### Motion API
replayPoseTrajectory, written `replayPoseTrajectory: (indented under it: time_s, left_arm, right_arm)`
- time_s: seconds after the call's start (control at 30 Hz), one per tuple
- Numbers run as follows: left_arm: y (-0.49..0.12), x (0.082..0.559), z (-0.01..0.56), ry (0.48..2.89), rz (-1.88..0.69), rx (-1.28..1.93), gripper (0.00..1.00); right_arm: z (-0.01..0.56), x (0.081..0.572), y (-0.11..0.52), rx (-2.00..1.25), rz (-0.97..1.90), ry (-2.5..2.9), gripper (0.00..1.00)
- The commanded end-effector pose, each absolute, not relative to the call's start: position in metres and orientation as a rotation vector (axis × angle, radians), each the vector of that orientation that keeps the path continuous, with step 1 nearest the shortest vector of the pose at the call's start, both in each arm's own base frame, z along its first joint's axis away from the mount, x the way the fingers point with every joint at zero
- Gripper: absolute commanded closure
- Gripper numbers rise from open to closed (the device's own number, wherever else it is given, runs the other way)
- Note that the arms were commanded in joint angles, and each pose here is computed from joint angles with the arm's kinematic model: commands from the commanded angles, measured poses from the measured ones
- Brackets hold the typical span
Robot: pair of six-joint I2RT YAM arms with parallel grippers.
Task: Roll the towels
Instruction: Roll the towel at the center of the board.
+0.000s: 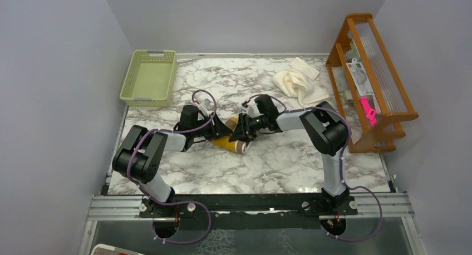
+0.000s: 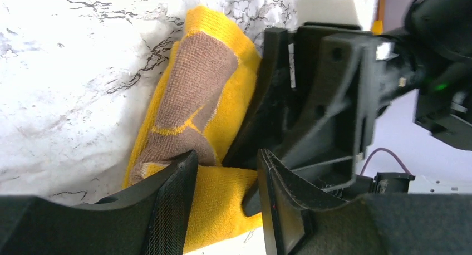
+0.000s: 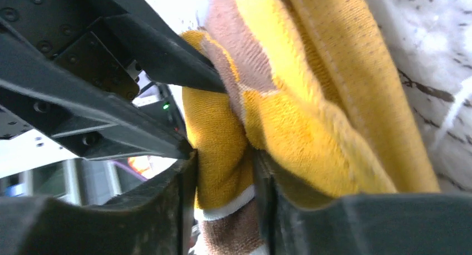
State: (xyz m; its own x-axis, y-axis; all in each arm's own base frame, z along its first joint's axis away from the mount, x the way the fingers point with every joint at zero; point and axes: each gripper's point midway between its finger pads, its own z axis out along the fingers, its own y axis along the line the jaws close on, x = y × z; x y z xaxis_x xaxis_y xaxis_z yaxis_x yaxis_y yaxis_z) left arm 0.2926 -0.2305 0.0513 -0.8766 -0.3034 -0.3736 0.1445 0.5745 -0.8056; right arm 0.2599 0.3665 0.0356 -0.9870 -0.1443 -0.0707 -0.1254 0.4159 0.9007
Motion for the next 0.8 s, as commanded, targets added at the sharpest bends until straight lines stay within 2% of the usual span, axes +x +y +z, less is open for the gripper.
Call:
replayPoseTrajectory:
  time_s: [0.0, 0.27, 0.33, 0.4, 0.53, 0.67, 0.77]
  left_arm:
    - [-0.223, 0.290, 0.026, 2.363, -1.167, -0.165, 0.53]
    - [-0.225, 0.286, 0.011, 2.406, -1.144, -0.151, 0.54]
    - [-0.225, 0.284, 0.004, 2.428, -1.140, -0.155, 0.54]
    - [-0.226, 0.283, 0.001, 2.439, -1.142, -0.155, 0.55]
    - [-0.229, 0.282, -0.002, 2.450, -1.141, -0.145, 0.55]
    - [-0.230, 0.282, -0.007, 2.463, -1.140, -0.141, 0.56]
    - [-0.232, 0.282, -0.008, 2.468, -1.140, -0.137, 0.56]
  right_arm:
    - [0.051, 0.288, 0.352, 0.430, -1.621, -2.946, 0.55]
    - [0.053, 0.298, 0.305, 0.804, -1.241, -3.298, 0.54]
    - [0.068, 0.298, 0.299, 1.036, -1.214, -3.394, 0.54]
    - [0.090, 0.293, 0.301, 1.402, -1.201, -3.474, 0.54]
    - [0.122, 0.267, 0.323, 2.082, -1.245, -3.365, 0.47]
    - [0.112, 0.246, 0.345, 2.444, -1.167, -3.156, 0.47]
    - [0.094, 0.239, 0.358, 2.553, -1.114, -3.047, 0.47]
